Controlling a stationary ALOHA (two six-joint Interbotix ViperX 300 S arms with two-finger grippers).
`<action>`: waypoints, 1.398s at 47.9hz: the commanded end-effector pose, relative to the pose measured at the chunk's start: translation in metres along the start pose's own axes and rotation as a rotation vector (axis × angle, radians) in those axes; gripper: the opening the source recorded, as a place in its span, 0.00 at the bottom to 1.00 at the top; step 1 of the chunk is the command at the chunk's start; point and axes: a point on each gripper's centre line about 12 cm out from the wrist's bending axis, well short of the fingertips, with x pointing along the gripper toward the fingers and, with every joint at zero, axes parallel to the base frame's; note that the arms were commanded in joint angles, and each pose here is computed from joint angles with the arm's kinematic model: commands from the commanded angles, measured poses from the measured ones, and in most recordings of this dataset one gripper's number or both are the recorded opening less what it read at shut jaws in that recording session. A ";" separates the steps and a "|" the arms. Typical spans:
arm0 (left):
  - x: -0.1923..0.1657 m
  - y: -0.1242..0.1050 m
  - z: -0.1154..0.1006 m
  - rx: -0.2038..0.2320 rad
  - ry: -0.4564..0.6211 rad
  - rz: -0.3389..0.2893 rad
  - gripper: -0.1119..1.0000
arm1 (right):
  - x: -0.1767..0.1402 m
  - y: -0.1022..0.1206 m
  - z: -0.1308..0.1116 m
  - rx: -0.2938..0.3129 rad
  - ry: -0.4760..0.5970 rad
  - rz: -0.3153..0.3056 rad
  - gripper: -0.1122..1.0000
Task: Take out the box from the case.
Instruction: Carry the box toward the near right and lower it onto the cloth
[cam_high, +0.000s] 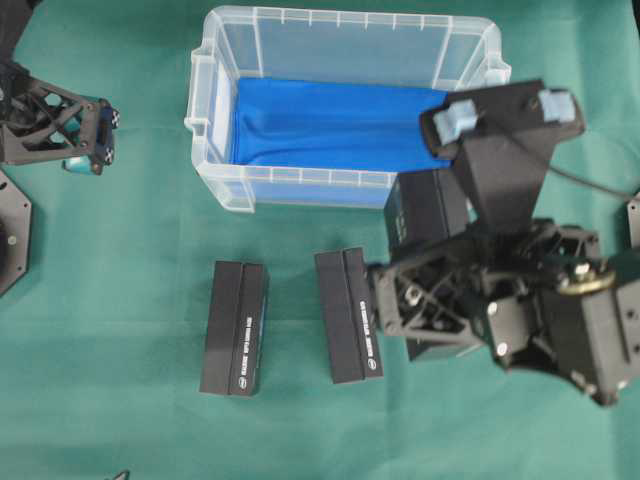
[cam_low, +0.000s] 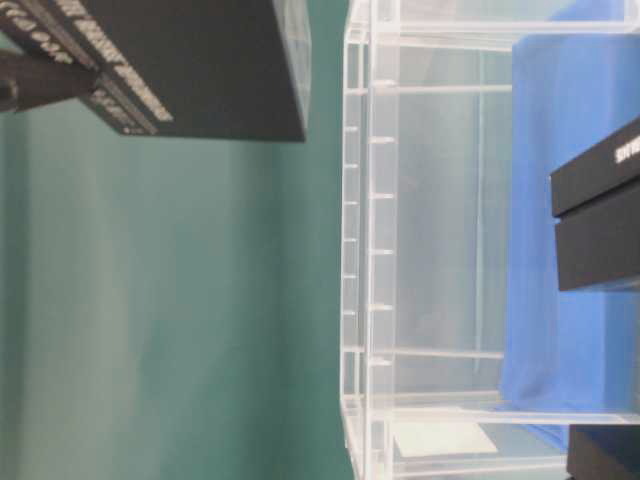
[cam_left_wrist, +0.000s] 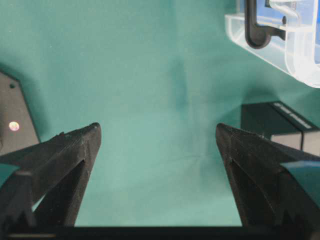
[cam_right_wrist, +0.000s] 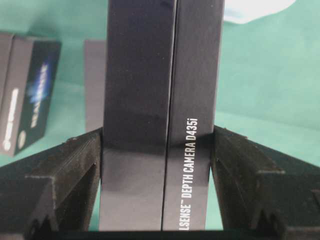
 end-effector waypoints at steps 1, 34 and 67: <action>-0.006 -0.001 0.001 -0.001 -0.009 -0.020 0.97 | -0.013 0.002 0.000 0.009 0.010 0.035 0.69; -0.003 0.000 0.000 -0.002 -0.007 -0.012 0.97 | -0.018 -0.052 -0.019 0.077 -0.027 -0.110 0.69; -0.003 0.000 0.000 -0.018 -0.007 -0.012 0.97 | -0.012 -0.071 -0.027 0.131 -0.013 -0.080 0.69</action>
